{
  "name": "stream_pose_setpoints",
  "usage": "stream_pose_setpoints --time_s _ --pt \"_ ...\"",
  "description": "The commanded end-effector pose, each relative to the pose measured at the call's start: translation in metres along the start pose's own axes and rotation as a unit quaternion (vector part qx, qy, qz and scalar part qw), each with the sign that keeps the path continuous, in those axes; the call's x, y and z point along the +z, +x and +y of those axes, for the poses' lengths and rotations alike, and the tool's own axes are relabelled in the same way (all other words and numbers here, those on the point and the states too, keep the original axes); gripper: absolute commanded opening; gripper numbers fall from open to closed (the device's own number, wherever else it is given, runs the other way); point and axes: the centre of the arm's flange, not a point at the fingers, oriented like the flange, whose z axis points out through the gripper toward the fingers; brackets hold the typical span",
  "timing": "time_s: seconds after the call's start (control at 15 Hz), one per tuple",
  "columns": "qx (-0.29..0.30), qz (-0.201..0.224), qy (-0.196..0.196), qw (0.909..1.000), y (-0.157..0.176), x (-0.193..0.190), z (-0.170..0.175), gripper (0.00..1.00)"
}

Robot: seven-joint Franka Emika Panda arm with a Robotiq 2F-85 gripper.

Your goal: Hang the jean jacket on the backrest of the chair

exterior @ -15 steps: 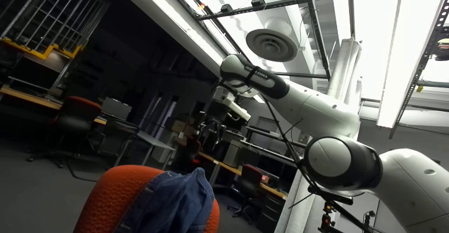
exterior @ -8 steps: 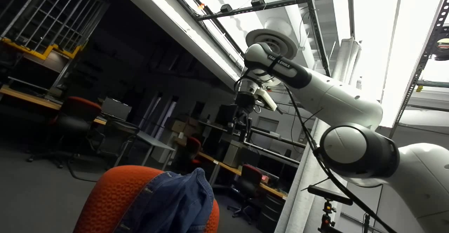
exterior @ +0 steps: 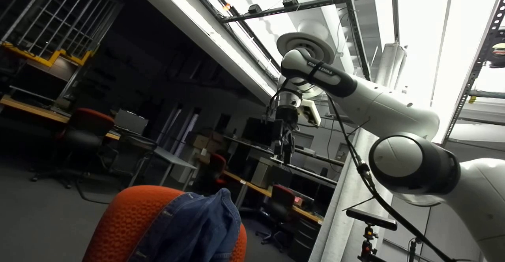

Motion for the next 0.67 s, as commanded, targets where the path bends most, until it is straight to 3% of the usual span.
stream_pose_setpoints --time_s 0.0,0.33,0.6 --pt "-0.018 0.021 -0.016 0.9995 -0.032 0.032 -0.005 1.00" --pt "-0.052 0.050 -0.023 0.9972 -0.032 0.025 -0.004 1.00" --pt "-0.055 -0.026 0.006 0.9981 -0.042 0.024 -0.007 1.00"
